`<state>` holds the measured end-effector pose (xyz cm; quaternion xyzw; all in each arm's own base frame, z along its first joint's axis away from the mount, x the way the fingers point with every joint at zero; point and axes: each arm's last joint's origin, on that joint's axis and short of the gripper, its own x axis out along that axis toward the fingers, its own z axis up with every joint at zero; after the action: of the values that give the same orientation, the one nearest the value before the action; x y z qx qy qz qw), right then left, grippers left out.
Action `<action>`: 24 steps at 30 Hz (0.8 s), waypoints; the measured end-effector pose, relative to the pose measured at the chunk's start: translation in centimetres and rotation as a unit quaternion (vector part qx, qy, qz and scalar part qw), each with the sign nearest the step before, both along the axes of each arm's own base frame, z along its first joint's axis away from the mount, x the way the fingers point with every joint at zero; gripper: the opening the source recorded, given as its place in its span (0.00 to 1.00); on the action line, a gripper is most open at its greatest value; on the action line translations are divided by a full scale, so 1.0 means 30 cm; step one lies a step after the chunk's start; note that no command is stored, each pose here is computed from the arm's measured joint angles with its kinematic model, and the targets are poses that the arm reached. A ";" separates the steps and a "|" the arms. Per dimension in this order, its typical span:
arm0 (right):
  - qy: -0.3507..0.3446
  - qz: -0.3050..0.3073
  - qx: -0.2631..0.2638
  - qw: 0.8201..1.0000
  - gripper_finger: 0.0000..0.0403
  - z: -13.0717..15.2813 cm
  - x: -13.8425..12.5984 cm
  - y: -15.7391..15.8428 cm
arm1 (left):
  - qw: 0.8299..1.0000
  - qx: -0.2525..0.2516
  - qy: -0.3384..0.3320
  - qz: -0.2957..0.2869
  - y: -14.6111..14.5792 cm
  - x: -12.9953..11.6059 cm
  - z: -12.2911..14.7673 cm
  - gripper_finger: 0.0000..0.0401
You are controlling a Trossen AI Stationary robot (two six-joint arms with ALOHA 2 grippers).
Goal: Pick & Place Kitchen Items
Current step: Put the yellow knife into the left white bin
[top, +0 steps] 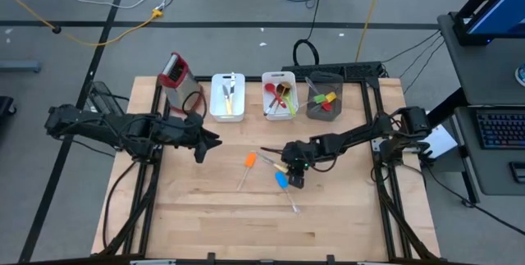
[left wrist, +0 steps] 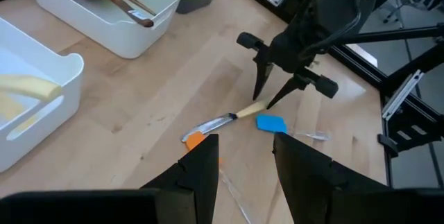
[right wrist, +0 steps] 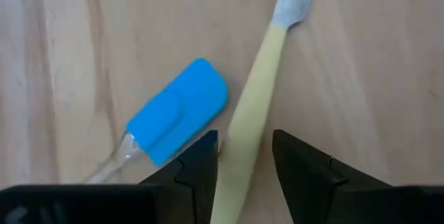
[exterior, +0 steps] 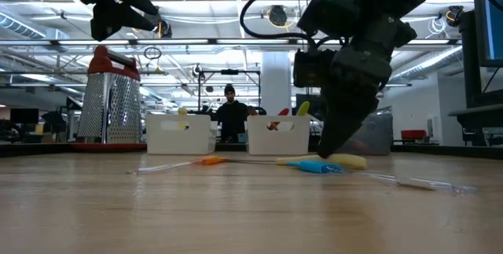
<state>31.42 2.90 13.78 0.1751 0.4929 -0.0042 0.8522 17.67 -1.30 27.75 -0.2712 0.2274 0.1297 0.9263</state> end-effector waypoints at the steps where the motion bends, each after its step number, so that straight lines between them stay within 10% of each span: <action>1: 0.000 -0.003 -0.005 1.000 0.32 0.003 -0.002 -0.001 | 1.000 0.002 0.000 -0.001 0.000 0.000 0.000 0.35; 24: 0.098 -0.096 -0.063 0.989 0.29 -0.106 -0.023 -0.011 | 0.999 0.007 0.005 -0.036 -0.005 0.000 -0.001 0.35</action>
<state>30.74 2.58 10.60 0.1657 0.5534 -0.1339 0.8052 17.68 -1.46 27.71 -0.2554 0.2407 0.0990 0.9311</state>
